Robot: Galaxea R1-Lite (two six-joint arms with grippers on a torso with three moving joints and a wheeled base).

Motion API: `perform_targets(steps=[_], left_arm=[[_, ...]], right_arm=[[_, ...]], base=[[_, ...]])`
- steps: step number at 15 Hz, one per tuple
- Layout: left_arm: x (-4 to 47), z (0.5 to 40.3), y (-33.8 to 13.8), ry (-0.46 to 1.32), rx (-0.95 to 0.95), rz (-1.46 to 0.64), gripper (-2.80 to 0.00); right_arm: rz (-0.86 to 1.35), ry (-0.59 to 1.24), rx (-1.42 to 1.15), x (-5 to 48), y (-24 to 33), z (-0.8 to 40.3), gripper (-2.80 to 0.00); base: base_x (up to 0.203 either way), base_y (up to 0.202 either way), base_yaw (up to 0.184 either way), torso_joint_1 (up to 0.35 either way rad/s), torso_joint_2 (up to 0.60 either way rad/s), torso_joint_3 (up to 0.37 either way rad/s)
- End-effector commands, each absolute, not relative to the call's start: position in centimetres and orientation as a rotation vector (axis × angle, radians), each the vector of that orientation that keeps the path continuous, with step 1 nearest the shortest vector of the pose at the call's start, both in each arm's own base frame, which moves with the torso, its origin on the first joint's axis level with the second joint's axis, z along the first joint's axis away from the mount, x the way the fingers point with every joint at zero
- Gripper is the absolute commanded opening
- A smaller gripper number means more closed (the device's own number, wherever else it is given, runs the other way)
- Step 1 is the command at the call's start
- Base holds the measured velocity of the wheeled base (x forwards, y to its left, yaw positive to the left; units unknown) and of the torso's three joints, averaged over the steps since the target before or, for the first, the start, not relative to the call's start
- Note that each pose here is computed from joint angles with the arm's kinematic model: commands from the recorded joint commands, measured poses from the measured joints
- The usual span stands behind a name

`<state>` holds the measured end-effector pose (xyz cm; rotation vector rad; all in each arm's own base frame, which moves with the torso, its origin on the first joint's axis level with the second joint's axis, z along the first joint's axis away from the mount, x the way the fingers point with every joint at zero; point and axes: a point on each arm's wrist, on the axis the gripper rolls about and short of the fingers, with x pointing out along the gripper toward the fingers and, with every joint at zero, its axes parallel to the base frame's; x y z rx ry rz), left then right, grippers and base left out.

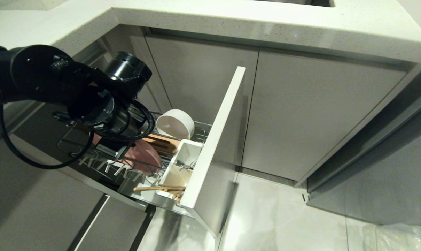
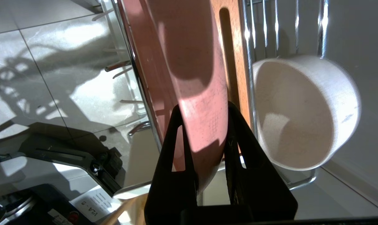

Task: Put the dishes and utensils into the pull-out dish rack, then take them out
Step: Take the plate out of the cupboard

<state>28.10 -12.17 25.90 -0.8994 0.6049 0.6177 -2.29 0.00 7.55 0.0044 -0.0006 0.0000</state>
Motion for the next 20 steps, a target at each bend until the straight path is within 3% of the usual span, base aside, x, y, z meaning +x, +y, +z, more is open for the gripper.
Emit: perform_targets(steps=[1, 6, 12, 20], left_arm=[[27.9, 26.0, -12.1, 0.603, -0.903, 0.623, -2.8], [27.4, 27.0, -12.1, 0.581, -0.923, 0.598, -2.8], [24.7, 31.5, -11.4, 0.481, -1.017, 0.488, -2.8], [18.0, 38.1, -12.0, 0.399, -1.079, 0.174, -2.8]], right_arm=[[0.0, 0.0, 0.005, -2.3, 0.0, 7.5, -2.8], [0.0, 0.0, 0.005, -2.3, 0.0, 7.5, -2.8], [0.0, 0.0, 0.005, -2.3, 0.0, 7.5, -2.8], [0.0, 0.0, 0.005, -2.3, 0.0, 7.5, -2.8]], base=[[0.0, 0.0, 0.0, 0.0, 0.0, 0.0], [0.0, 0.0, 0.0, 0.0, 0.0, 0.0], [0.0, 0.0, 0.0, 0.0, 0.0, 0.0], [0.0, 0.0, 0.0, 0.0, 0.0, 0.0]])
